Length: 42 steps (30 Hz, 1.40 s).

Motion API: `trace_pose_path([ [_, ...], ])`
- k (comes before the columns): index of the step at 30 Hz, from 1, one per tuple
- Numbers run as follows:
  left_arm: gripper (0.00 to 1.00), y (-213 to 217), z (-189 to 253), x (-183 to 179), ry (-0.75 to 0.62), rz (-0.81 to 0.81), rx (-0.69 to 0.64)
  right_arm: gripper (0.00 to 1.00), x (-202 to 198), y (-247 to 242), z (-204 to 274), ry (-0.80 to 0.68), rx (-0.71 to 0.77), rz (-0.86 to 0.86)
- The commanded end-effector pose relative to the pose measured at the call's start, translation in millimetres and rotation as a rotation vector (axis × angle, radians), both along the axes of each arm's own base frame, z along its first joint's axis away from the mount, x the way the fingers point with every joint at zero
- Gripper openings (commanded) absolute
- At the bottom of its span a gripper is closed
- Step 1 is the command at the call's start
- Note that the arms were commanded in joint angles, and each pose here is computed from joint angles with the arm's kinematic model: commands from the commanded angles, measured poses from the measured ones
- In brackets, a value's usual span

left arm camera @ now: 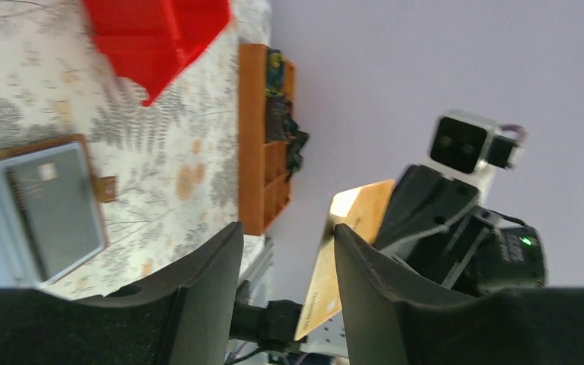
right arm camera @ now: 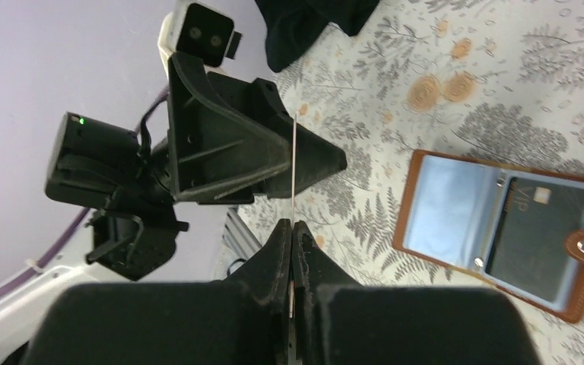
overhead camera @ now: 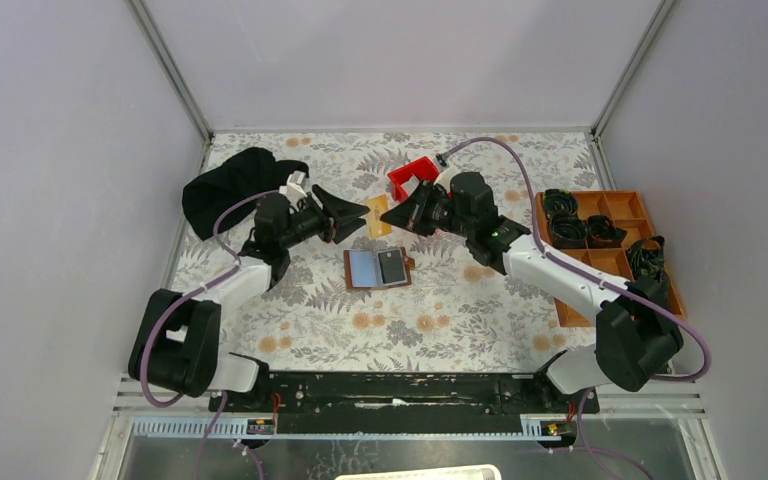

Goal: Put the credit cards into the card holder
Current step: Pick up the credit card from the storage box, then insert the credit card into the card holder.

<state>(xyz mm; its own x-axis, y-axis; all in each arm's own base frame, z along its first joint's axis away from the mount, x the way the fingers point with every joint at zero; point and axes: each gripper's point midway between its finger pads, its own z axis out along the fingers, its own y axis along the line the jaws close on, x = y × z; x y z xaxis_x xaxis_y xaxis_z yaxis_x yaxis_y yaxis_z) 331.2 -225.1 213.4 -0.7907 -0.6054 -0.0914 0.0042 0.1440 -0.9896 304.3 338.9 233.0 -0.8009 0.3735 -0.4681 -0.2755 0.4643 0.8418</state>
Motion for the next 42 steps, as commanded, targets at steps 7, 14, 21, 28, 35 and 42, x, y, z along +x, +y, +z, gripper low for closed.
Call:
trace_pose_path([
  [7, 0.46, 37, -67, -1, 0.151, 0.15, 0.334, 0.0, -12, -33, -11, -0.051, -0.242, 0.006],
  [14, 0.25, 46, -91, -13, 0.201, 0.155, 0.423, 0.0, -15, -34, -40, -0.03, -0.406, 0.045],
  [21, 0.14, 44, -105, -22, 0.221, 0.125, 0.489, 0.0, -17, -27, -69, -0.044, -0.589, 0.082],
  [28, 0.07, 37, -120, -33, 0.23, 0.086, 0.568, 0.0, -19, -23, -91, -0.07, -0.707, 0.098],
  [35, 0.03, 29, -133, -43, 0.245, 0.049, 0.604, 0.0, -18, -21, -112, -0.08, -0.78, 0.106],
  [42, 0.0, 24, -149, -51, 0.268, 0.016, 0.645, 0.0, -13, -22, -133, -0.072, -0.837, 0.11],
])
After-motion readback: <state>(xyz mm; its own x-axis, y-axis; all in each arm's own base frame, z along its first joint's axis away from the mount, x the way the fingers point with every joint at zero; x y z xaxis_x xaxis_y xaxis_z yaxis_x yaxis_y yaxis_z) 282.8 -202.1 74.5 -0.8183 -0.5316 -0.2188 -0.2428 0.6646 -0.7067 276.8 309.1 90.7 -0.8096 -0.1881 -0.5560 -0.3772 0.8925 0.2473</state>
